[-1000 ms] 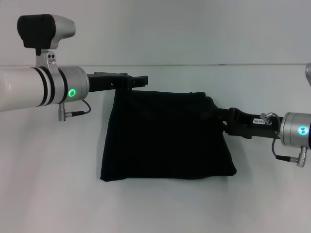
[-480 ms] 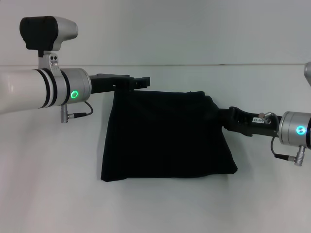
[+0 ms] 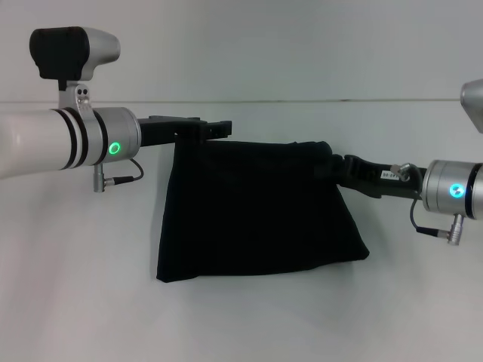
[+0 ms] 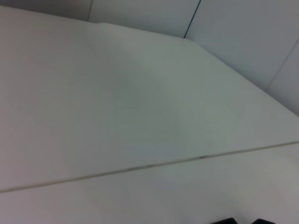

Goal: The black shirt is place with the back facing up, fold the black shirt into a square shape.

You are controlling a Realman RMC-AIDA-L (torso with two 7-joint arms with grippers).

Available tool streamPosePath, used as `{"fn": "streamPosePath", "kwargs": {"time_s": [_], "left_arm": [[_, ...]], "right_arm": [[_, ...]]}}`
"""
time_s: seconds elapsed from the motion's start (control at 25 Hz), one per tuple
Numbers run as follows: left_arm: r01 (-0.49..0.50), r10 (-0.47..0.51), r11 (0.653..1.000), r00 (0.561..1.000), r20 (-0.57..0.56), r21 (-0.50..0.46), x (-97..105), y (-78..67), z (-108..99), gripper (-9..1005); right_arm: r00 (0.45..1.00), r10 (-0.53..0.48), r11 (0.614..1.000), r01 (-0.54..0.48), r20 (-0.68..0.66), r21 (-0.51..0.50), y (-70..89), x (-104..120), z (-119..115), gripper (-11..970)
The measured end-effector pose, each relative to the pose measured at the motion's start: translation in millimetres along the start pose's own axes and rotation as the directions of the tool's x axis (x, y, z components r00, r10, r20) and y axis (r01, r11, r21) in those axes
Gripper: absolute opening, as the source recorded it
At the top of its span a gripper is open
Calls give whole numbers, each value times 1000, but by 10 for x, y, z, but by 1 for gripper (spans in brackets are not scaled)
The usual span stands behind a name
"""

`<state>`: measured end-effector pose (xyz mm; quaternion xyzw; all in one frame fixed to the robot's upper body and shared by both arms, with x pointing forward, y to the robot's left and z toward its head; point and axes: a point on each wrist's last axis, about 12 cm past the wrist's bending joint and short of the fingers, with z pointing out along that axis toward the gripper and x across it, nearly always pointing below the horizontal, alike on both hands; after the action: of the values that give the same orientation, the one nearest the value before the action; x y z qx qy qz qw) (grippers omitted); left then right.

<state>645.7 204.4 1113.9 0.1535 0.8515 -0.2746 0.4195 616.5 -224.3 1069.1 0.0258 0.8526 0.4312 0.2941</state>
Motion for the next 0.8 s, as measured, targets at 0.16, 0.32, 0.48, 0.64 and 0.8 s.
{"fn": "streamPosePath", "kwargs": {"time_s": [0.16, 0.32, 0.48, 0.64, 0.8], "left_arm": [[4, -4, 1000, 1000, 4, -7, -8, 29, -20, 683], [7, -7, 1000, 1000, 6, -11, -7, 50, -34, 683], [10, -10, 1000, 1000, 4, -10, -16, 68, -51, 683], [10, -10, 1000, 1000, 0, -12, -16, 75, -56, 683], [12, -12, 1000, 1000, -3, -10, -9, 72, -53, 682]], "right_arm": [[1000, -27, 1000, 27, 3, -12, 95, -90, 55, 97], [997, -71, 997, 71, 8, -26, 221, -209, 115, 95], [993, -120, 992, 120, 7, -40, 341, -301, 172, 95], [987, -163, 986, 163, -2, -22, 386, -358, 207, 94], [982, -188, 981, 188, -20, 46, 305, -312, 241, 94]]}}
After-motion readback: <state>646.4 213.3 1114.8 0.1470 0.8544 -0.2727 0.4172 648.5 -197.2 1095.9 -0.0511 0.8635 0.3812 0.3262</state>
